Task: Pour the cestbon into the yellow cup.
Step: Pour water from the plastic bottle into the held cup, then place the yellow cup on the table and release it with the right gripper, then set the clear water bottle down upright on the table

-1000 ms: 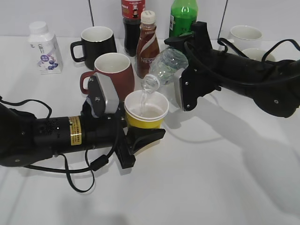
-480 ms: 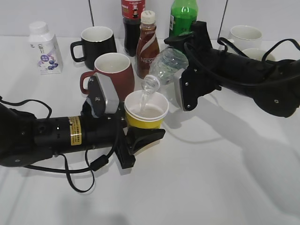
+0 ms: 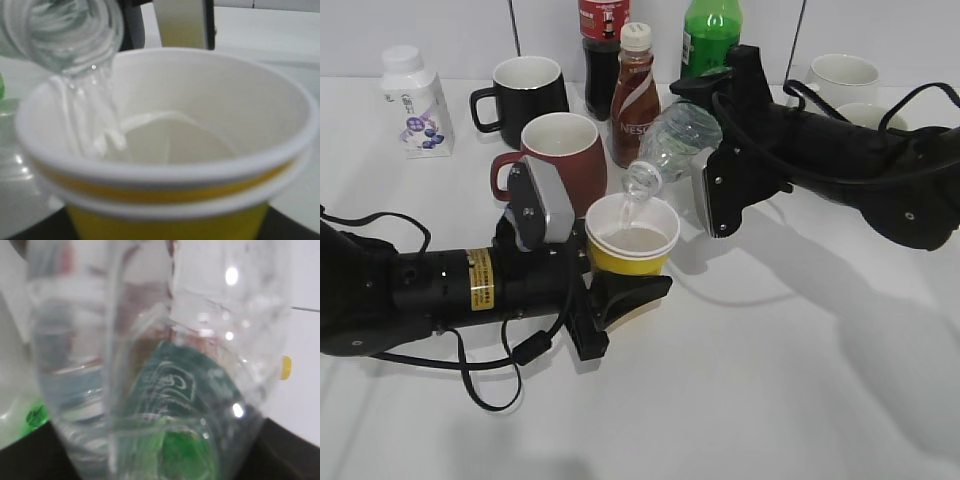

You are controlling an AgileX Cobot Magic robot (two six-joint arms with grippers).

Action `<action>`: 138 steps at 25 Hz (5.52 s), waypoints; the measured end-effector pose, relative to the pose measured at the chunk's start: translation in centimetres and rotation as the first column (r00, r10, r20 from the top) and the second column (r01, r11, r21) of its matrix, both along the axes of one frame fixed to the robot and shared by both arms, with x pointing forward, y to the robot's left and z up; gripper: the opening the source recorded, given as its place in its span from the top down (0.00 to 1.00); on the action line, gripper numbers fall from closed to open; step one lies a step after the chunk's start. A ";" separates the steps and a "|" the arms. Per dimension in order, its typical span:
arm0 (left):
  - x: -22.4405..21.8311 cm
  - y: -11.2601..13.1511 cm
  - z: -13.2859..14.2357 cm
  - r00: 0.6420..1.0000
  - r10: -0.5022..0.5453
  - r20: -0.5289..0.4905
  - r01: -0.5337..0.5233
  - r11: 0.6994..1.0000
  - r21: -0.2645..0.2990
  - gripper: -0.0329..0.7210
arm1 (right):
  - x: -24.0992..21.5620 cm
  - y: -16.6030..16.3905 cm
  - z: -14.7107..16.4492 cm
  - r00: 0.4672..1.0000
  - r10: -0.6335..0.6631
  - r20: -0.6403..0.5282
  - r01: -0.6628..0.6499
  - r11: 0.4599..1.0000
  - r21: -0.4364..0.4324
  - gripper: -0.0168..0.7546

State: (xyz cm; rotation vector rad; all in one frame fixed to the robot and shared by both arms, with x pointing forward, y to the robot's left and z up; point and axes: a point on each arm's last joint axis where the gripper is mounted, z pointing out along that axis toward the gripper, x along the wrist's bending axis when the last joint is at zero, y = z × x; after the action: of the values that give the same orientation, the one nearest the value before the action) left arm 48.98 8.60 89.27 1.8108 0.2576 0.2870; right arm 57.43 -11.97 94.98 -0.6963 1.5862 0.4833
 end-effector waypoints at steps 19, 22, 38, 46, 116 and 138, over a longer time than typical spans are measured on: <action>0.0 0.0 0.0 1.000 0.000 0.001 0.000 1.000 -0.004 0.46 | 0.0 0.0 0.0 0.999 -0.009 -0.051 0.011 0.999 0.053 0.36; 0.1 0.0 0.1 1.000 0.012 -0.001 -0.012 1.000 -0.009 0.46 | 0.0 0.0 0.0 0.994 -0.014 -0.108 0.026 0.993 0.113 0.36; 0.5 0.5 1.9 0.997 0.068 0.030 -0.065 0.995 -0.075 0.46 | 0.0 0.0 0.0 0.805 0.096 -0.586 0.317 0.765 0.560 0.36; 1.0 4.5 4.1 0.980 0.190 0.062 -0.183 0.978 -0.101 0.46 | 0.2 -0.1 0.2 0.630 0.268 -0.729 0.545 0.516 0.661 0.36; 8.0 14.5 -2.8 0.592 0.806 0.007 -0.804 0.591 -0.064 0.20 | 0.8 -0.9 0.0 0.558 0.300 -0.774 0.701 0.329 0.633 0.36; -1.2 16.3 0.9 0.573 0.818 -0.048 -0.820 0.572 -0.031 0.19 | 1.7 -1.1 -6.2 0.541 0.277 -0.794 0.748 0.274 0.605 0.36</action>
State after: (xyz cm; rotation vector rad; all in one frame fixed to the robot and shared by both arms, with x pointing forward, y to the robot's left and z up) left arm 47.79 24.88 90.20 1.5236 1.1421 0.9067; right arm 59.09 -13.08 88.75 0.9836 1.7562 1.4774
